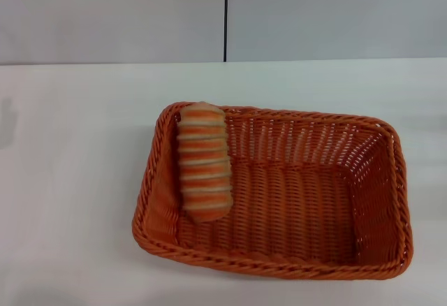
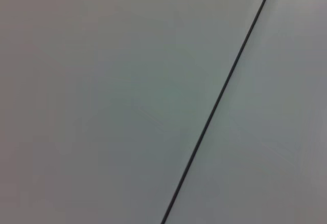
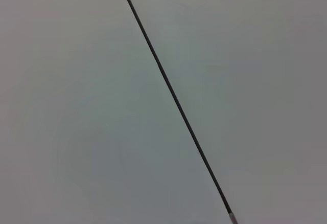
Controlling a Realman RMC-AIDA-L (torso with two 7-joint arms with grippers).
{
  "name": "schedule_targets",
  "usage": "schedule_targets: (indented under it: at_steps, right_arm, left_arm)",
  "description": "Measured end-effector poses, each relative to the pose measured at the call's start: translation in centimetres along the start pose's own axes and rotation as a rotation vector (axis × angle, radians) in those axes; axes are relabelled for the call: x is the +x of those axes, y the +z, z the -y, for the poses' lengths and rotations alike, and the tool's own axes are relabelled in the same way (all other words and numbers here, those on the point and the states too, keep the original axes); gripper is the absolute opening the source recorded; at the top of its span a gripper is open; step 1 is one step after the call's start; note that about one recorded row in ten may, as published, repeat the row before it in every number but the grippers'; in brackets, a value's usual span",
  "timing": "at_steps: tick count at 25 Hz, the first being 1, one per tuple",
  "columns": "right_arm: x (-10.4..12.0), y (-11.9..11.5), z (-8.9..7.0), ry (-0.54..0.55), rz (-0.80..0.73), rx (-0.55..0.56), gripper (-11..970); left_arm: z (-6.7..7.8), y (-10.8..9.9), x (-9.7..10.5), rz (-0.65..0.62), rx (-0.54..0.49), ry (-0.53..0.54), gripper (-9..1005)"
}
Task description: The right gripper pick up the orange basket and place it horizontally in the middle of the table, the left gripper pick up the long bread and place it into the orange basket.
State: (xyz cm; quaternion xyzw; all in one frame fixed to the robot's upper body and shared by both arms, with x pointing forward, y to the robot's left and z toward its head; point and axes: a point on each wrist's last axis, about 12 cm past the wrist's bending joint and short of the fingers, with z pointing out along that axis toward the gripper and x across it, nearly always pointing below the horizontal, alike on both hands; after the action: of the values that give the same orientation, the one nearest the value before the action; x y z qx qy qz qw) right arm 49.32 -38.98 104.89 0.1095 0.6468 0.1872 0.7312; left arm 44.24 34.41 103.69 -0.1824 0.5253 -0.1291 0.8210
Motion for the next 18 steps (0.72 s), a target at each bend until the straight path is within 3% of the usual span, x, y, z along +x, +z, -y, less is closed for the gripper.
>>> schedule_targets:
  at_steps: [18]
  right_arm:
    - [0.76, -0.74, 0.01, 0.045, 0.008, 0.038, 377]
  left_arm:
    - [0.62, -0.2, 0.42, -0.045, 0.062, -0.014, 828]
